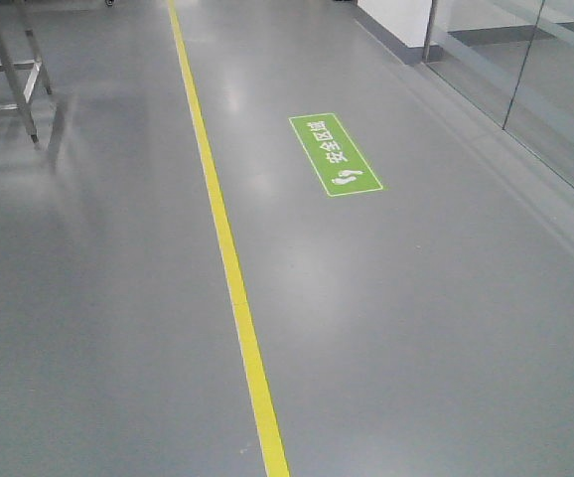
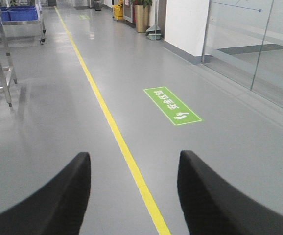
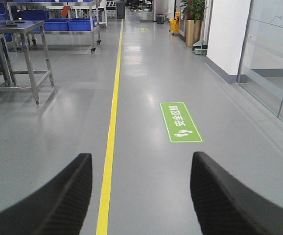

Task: Move and align brake pads A on conveyor
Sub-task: 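Drive along the yellow floor line past the green floor sign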

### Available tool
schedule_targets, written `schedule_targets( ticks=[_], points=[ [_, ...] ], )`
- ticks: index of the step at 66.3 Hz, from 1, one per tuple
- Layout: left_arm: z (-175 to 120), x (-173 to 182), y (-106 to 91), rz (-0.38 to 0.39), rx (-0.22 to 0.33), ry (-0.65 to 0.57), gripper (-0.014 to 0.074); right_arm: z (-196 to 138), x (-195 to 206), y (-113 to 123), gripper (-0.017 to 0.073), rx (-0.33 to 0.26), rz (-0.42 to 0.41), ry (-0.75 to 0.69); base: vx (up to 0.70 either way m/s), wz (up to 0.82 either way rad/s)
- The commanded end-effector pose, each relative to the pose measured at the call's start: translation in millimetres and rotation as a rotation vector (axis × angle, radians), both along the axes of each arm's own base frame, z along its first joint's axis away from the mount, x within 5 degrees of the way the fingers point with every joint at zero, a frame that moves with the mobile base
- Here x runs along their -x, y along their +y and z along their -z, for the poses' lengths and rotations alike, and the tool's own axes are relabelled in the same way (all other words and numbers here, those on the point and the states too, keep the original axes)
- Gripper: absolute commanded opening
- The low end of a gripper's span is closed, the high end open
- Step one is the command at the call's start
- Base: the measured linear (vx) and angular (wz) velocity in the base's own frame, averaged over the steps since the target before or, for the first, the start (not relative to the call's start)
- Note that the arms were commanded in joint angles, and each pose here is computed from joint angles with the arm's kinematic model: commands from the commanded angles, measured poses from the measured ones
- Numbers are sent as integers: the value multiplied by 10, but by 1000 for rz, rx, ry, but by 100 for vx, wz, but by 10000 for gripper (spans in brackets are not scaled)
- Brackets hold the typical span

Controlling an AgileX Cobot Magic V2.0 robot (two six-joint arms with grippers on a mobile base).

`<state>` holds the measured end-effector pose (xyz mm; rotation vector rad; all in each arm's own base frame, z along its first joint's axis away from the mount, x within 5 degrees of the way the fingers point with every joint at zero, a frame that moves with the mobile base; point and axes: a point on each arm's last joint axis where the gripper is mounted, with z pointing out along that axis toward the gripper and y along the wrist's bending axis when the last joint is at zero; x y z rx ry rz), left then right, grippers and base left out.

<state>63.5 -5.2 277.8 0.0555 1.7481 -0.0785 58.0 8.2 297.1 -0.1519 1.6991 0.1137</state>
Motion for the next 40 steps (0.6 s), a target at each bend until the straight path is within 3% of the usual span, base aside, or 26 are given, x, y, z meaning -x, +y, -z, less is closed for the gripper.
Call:
schedule_targets(
  ticks=[1, 40],
  points=[
    [-142, -11, -7, 9, 8, -89, 394, -142, -7, 4, 433, -6, -2, -88, 39, 13],
    [-142, -11, -7, 9, 8, -89, 394, -142, -7, 4, 433, -6, -2, -88, 49, 31]
  ],
)
